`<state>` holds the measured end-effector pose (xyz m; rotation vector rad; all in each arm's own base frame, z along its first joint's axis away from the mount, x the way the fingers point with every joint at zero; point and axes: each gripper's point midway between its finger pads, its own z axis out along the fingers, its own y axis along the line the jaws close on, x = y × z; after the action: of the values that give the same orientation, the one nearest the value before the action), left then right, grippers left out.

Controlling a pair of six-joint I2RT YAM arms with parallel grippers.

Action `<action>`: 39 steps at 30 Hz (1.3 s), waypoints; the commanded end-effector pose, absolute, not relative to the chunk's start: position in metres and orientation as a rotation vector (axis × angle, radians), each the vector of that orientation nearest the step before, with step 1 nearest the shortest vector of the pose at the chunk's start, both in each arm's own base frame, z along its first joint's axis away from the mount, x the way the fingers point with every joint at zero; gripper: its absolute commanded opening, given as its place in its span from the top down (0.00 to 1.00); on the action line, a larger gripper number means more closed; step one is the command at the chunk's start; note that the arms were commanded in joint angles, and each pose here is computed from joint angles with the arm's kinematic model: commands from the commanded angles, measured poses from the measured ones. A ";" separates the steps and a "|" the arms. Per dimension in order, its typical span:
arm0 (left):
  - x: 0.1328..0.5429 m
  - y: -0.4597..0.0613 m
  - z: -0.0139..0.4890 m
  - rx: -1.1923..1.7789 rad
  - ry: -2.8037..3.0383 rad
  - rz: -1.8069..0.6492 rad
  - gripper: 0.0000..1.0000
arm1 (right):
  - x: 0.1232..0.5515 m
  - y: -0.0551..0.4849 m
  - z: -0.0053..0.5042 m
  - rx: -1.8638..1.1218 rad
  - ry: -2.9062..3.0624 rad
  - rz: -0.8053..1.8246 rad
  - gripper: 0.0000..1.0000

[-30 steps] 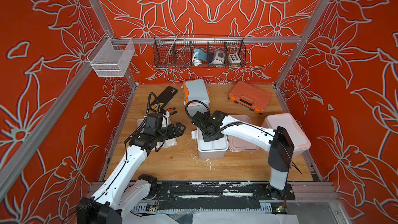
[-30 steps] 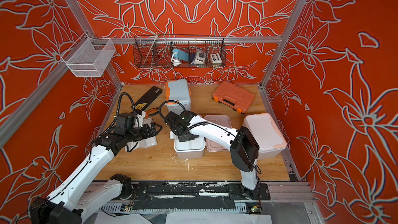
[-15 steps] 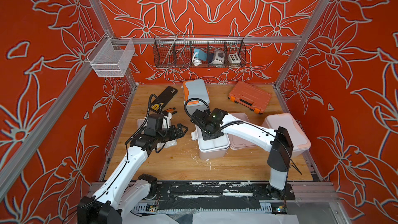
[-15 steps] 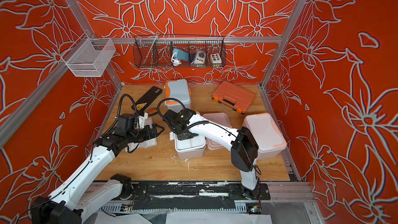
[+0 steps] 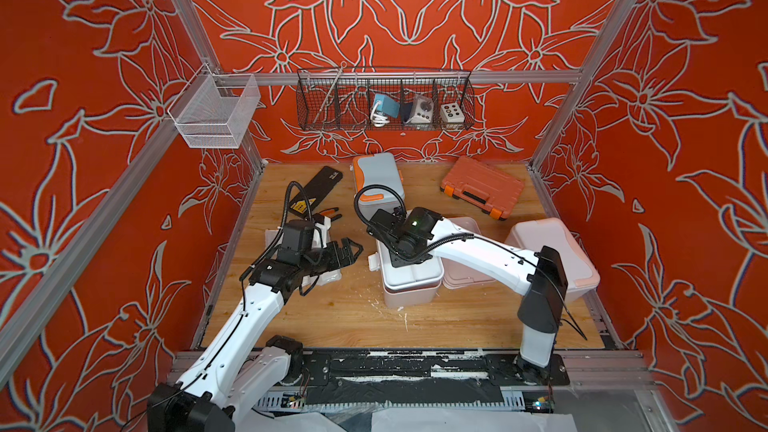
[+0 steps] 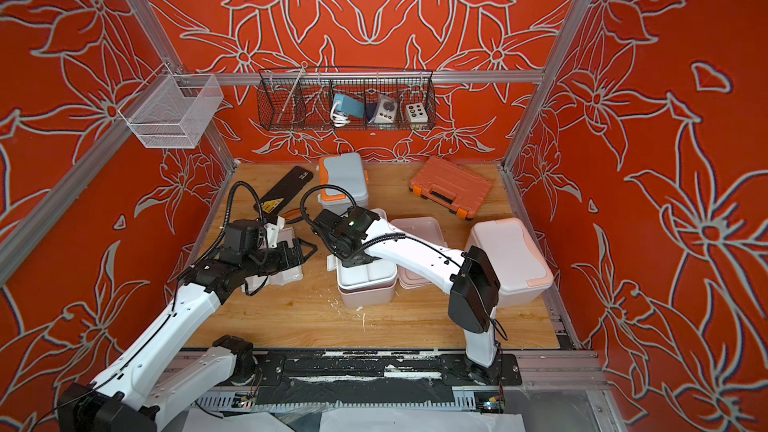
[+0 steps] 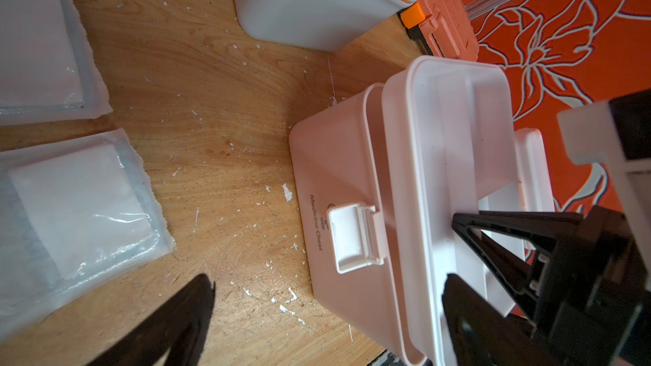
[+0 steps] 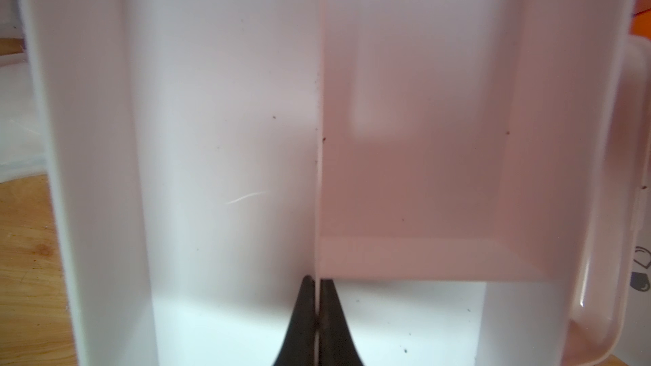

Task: Open first aid kits and take out gauze
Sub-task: Pick up the compartment layer from the first aid kit, then place the compartment layer in the first aid kit.

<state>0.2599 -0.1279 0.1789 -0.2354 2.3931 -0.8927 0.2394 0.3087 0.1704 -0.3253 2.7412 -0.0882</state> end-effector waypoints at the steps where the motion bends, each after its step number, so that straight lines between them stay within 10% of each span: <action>1: 0.257 -0.130 0.186 -0.222 2.377 -0.907 0.02 | 0.242 0.300 0.205 -0.281 2.656 -0.047 1.00; 23: 0.241 -0.136 0.287 -0.115 2.147 -1.015 0.02 | 0.221 0.205 0.386 -0.339 2.098 0.536 1.00; 39: 0.239 -0.125 0.312 -0.138 2.068 -0.960 0.02 | 0.213 0.159 0.377 -0.281 2.106 0.526 1.00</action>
<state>0.2396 -0.1250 0.3068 -0.1483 2.0788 -0.9645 0.2107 0.1520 0.3835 -0.2536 2.0902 0.5133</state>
